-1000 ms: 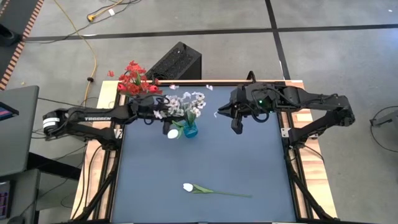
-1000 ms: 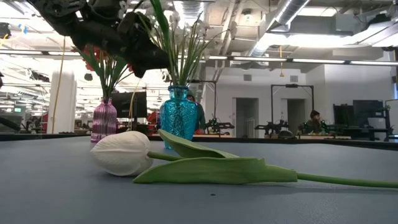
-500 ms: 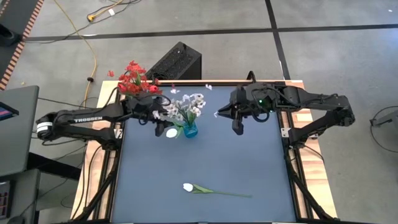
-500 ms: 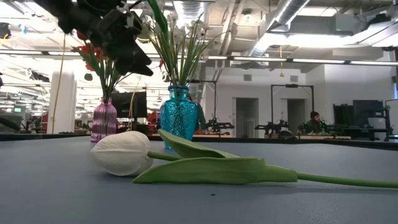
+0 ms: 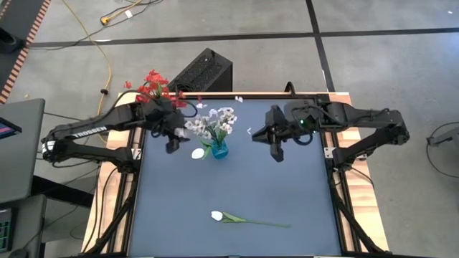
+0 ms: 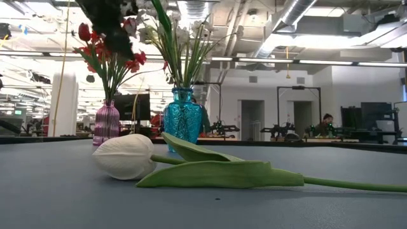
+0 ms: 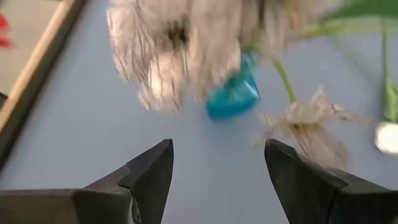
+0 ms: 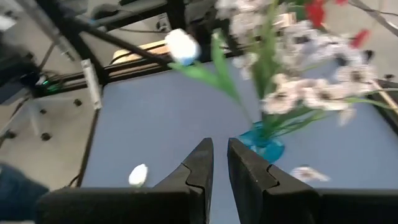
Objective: Sort flowers into vase by color
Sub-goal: Put the white tulip into the blue vase
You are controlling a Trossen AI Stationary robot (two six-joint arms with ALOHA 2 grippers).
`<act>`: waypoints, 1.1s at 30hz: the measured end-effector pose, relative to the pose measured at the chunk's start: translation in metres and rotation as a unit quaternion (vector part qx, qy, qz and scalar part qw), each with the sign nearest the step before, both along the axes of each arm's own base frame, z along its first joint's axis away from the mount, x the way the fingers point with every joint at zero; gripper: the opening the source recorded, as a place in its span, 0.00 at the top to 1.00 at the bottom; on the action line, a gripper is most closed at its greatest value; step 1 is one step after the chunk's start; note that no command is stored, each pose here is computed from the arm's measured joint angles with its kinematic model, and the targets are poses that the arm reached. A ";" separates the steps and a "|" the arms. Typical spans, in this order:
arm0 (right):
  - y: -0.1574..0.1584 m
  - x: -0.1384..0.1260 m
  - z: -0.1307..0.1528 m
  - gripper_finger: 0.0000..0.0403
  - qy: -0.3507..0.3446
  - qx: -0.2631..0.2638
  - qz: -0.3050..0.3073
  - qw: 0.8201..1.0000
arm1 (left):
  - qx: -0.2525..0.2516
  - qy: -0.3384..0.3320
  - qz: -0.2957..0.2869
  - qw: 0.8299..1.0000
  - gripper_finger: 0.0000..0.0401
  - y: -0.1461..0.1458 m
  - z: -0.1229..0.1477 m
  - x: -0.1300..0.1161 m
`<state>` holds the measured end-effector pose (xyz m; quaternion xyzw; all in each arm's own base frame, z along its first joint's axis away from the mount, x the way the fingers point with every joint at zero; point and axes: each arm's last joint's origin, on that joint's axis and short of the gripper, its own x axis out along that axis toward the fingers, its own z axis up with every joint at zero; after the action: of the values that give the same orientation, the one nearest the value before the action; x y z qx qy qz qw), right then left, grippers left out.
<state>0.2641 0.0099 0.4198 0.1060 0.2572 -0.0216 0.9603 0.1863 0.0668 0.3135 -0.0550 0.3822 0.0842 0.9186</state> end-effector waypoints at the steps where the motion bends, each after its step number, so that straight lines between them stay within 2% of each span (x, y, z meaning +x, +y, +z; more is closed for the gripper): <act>1: 0.004 0.000 0.000 0.81 0.001 0.000 0.008 1.000 | -0.009 0.012 -0.003 1.000 0.40 -0.001 0.002 -0.003; 7: 0.032 0.012 -0.014 0.81 0.034 0.015 0.080 0.996 | -0.093 0.073 -0.024 0.993 0.40 -0.011 0.006 -0.018; 10: 0.052 0.024 -0.028 0.81 0.062 0.015 0.114 0.991 | -0.136 0.072 -0.045 0.987 0.40 -0.019 0.010 -0.023; 12: 0.065 0.032 -0.039 0.81 0.081 0.012 0.132 0.988 | -0.148 0.057 -0.067 0.985 0.40 -0.024 0.016 -0.026; 19: 0.109 0.064 -0.084 0.81 0.142 0.023 0.162 0.976 | -0.134 0.028 -0.106 0.985 0.40 -0.043 0.031 -0.051; 24: 0.134 0.085 -0.118 0.79 0.193 0.047 0.146 0.969 | -0.110 -0.017 -0.121 0.986 0.40 -0.048 0.040 -0.061; 27: 0.149 0.099 -0.143 0.73 0.228 0.056 0.135 0.963 | -0.103 -0.025 -0.134 0.985 0.40 -0.050 0.042 -0.062; 33: 0.179 0.114 -0.190 0.55 0.302 0.063 0.116 0.944 | -0.083 -0.016 -0.167 0.982 0.40 -0.052 0.040 -0.057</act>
<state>0.3782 0.1891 0.2295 0.1247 0.5465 0.0750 0.8247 0.1290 0.0147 0.3531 -0.0685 0.3767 -0.1031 0.9180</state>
